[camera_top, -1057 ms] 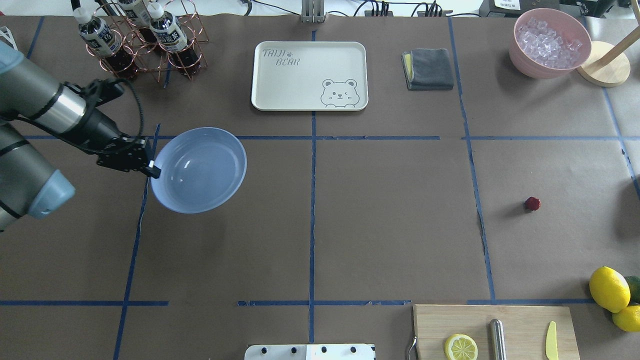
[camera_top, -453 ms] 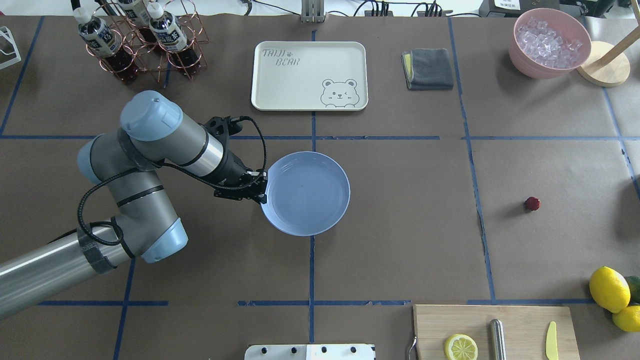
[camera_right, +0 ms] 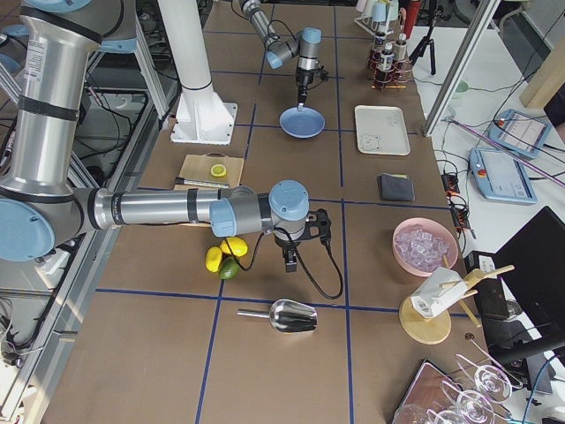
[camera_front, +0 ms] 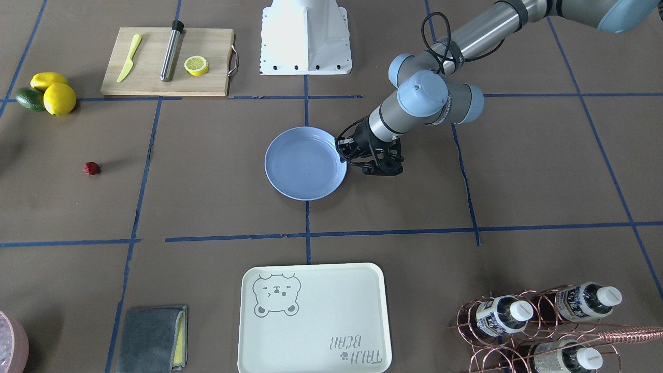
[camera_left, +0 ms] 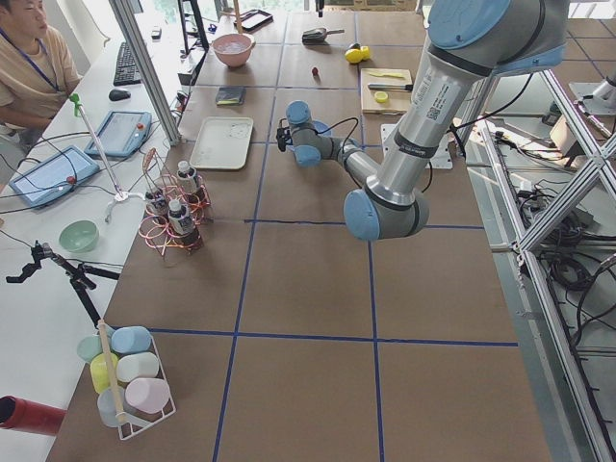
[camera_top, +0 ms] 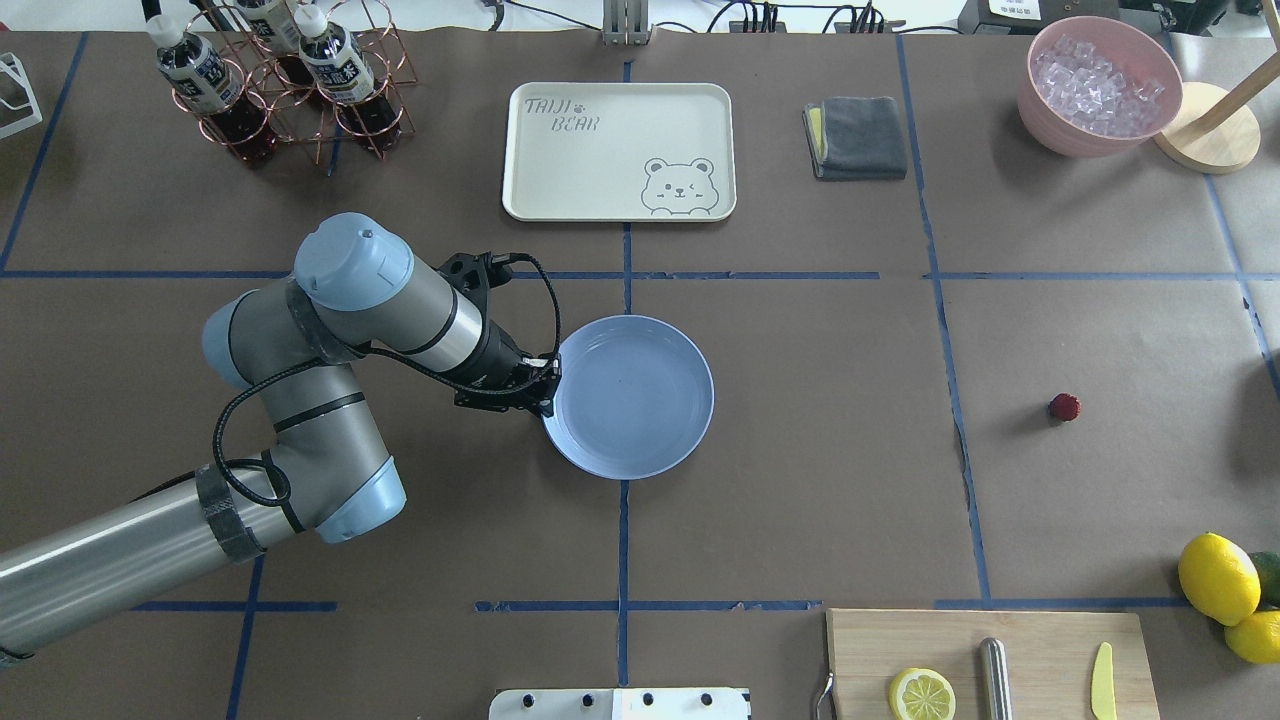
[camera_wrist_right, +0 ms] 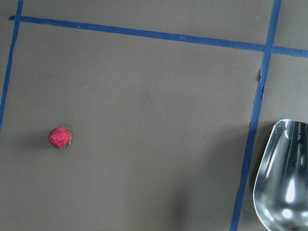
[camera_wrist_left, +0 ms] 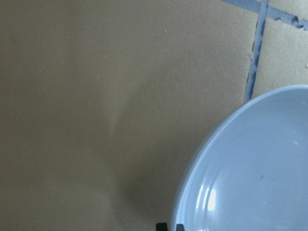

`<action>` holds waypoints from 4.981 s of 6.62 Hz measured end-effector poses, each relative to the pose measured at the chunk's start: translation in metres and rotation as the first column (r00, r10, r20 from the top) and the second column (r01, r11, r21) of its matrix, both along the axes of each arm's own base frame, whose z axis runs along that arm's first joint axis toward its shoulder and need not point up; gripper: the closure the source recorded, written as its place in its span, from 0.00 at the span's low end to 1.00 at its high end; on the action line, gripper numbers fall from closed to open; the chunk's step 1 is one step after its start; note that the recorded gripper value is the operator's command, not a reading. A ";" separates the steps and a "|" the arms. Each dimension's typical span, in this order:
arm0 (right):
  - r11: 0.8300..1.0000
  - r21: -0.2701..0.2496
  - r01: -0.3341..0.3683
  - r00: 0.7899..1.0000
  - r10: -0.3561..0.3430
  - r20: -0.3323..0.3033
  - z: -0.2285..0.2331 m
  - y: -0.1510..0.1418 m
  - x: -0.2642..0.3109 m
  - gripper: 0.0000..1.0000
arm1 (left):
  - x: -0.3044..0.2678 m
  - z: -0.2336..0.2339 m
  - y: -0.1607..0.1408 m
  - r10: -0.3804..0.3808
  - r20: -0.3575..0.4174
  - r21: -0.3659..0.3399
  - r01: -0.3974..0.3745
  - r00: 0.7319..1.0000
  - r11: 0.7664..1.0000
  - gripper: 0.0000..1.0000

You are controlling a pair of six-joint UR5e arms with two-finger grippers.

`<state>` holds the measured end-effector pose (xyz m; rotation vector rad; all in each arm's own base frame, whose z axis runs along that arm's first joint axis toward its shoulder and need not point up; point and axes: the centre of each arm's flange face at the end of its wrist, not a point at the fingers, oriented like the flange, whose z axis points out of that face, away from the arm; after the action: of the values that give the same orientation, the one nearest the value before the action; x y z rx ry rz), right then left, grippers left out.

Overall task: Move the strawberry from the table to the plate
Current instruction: 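Hold the plate with the left gripper while the right gripper grasps the red strawberry, then carry the strawberry with the right gripper over the plate and release it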

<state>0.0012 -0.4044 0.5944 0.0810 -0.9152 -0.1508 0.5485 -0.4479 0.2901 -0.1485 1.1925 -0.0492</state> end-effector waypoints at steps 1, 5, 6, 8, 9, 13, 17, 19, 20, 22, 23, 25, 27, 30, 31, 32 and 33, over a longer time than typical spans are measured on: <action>1.000 0.000 0.000 1.000 0.000 0.000 0.000 0.000 0.000 0.00 | 0.001 0.001 0.001 0.001 0.001 0.000 -0.001 1.000 1.000 0.36; 0.997 -0.082 -0.014 0.999 0.016 0.033 -0.021 -0.001 -0.062 0.00 | -0.027 -0.031 0.009 -0.029 -0.098 0.056 0.035 0.995 0.998 0.12; 0.992 -0.094 -0.080 0.997 0.080 -0.006 -0.033 0.004 -0.114 0.00 | -0.040 -0.044 0.012 -0.052 -0.127 0.063 0.061 0.991 0.996 0.12; 0.975 -0.071 -0.209 0.977 0.206 -0.053 -0.047 0.029 -0.211 0.00 | -0.048 -0.051 0.016 -0.068 -0.143 0.063 0.078 0.987 0.995 0.12; 0.970 -0.013 -0.242 0.967 0.240 -0.080 -0.047 0.039 -0.242 0.00 | -0.049 -0.051 0.015 -0.075 -0.143 0.064 0.085 0.987 0.994 0.12; 0.956 0.088 -0.279 0.951 0.288 -0.116 -0.041 0.027 -0.288 0.11 | -0.049 -0.049 0.013 -0.098 -0.137 0.068 0.108 0.986 0.992 0.12; 0.955 0.071 -0.287 0.945 0.294 -0.146 -0.025 0.030 -0.282 1.00 | -0.048 -0.049 0.014 -0.097 -0.137 0.068 0.107 0.986 0.992 0.12; 0.954 0.078 -0.289 0.948 0.297 -0.114 -0.044 0.031 -0.280 1.00 | -0.048 -0.051 0.015 -0.099 -0.139 0.064 0.109 0.985 0.992 0.12; 0.952 0.088 -0.292 0.951 0.299 -0.078 -0.070 0.032 -0.280 1.00 | -0.050 -0.053 0.015 -0.102 -0.145 0.059 0.111 0.984 0.992 0.12; 0.936 -0.007 -0.351 0.935 0.351 0.051 -0.146 0.033 -0.315 1.00 | -0.072 -0.059 0.022 -0.110 -0.171 0.066 0.123 0.979 0.990 0.12; 0.928 -0.088 -0.363 0.919 0.372 0.127 -0.189 0.037 -0.352 1.00 | -0.093 -0.060 0.024 -0.121 -0.186 0.072 0.137 0.975 0.988 0.12; 0.922 -0.199 -0.331 0.907 0.369 0.204 -0.273 0.047 -0.429 1.00 | -0.144 -0.046 0.036 -0.147 -0.196 0.081 0.165 0.970 0.983 0.12; 0.863 -0.332 -0.382 0.883 0.447 0.146 -0.361 0.047 -0.519 1.00 | -0.167 -0.031 0.047 -0.157 -0.186 0.077 0.174 0.970 0.982 0.00; 0.800 -0.366 -0.476 0.842 0.535 0.075 -0.395 0.035 -0.593 1.00 | -0.164 -0.014 0.044 -0.173 -0.153 0.059 0.183 0.973 0.981 0.00; 0.791 -0.355 -0.499 0.836 0.547 0.044 -0.387 0.029 -0.606 1.00 | -0.162 -0.012 0.043 -0.173 -0.148 0.057 0.183 0.974 0.981 0.00; 0.788 -0.341 -0.512 0.835 0.550 0.018 -0.376 0.027 -0.616 1.00 | -0.161 -0.011 0.043 -0.173 -0.145 0.056 0.182 0.974 0.982 0.00; 0.790 -0.331 -0.517 0.835 0.550 0.008 -0.371 0.031 -0.623 1.00 | -0.161 -0.010 0.043 -0.172 -0.143 0.055 0.182 0.975 0.982 0.00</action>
<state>-0.6217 -0.3735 0.2238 0.0479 -0.9778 0.5398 0.3878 -0.4050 0.2797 0.0152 1.3419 -0.1567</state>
